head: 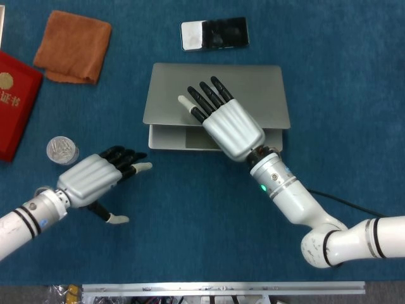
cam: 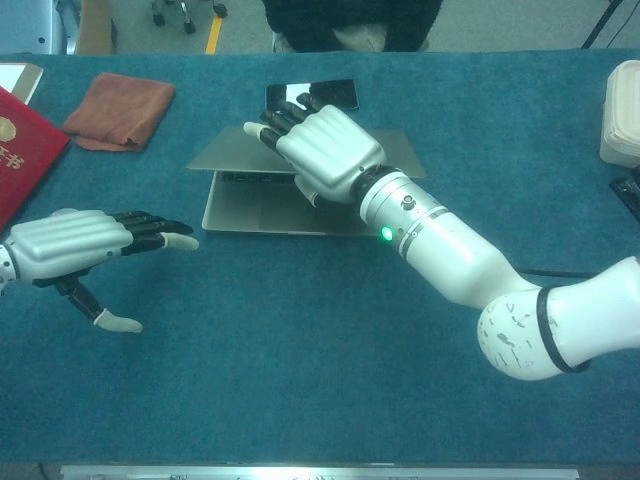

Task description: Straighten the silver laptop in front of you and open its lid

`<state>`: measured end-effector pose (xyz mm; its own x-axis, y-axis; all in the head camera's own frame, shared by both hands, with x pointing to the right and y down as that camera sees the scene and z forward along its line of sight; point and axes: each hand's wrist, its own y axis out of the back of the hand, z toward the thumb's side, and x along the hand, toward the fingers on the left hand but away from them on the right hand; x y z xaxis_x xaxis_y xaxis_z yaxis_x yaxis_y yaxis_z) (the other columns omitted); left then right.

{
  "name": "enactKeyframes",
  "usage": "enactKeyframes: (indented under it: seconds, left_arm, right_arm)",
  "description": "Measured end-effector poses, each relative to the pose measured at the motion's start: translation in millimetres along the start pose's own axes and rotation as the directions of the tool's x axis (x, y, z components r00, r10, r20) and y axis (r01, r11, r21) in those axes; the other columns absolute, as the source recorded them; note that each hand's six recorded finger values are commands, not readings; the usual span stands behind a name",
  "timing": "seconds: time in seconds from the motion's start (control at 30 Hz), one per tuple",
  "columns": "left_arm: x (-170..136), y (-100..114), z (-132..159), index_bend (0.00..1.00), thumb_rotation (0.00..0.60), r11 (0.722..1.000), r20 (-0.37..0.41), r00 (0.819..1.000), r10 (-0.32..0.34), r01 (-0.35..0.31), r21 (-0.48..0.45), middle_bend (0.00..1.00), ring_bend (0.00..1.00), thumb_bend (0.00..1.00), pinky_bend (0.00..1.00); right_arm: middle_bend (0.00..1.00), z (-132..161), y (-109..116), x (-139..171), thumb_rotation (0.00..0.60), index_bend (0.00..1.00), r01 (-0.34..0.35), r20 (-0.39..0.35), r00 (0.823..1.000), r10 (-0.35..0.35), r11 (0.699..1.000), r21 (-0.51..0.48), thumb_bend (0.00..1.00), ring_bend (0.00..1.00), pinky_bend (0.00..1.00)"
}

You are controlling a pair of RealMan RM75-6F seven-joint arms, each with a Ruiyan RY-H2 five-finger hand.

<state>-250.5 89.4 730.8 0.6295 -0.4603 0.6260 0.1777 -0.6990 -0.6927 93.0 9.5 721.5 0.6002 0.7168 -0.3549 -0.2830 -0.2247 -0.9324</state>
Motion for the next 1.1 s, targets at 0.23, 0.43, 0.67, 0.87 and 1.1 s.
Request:
enactKeyframes:
  seconds: [0.23,0.43,0.67,0.87,1.1]
  left_arm:
    - [13,-1,4,0.00,0.347,1.000,0.010,1.000,-0.018,0.018,0.013,0.00,0.00,0.14,0.02]
    - [25,-1,9,0.00,0.348,0.999,0.016,0.999,-0.035,0.034,0.030,0.00,0.00,0.14,0.01]
    - [37,4,12,0.00,0.349,0.998,0.014,0.999,-0.041,0.041,0.052,0.00,0.00,0.14,0.01]
    - [45,8,16,0.00,0.351,0.998,0.016,0.999,-0.035,0.035,0.048,0.00,0.00,0.14,0.01]
    - [57,6,21,0.00,0.348,0.998,0.026,0.999,-0.042,0.041,0.043,0.00,0.00,0.14,0.01]
  right_arm:
    - [0.05,-1,4,-1,0.600,0.00,0.004,0.006,1.000,-0.004,1.000,-0.002,0.54,0.00,0.05]
    - [0.05,-3,6,-1,0.600,0.00,0.007,0.011,1.000,-0.007,1.000,-0.003,0.54,0.00,0.05]
    - [0.05,-5,7,-2,0.600,0.00,0.008,0.017,1.000,-0.008,1.000,-0.007,0.54,0.00,0.05]
    - [0.05,-9,8,-1,0.600,0.00,0.007,0.020,1.000,-0.007,1.000,-0.009,0.54,0.00,0.05]
    - [0.05,-14,6,1,0.600,0.00,0.001,0.031,1.000,0.000,1.000,-0.013,0.54,0.00,0.05]
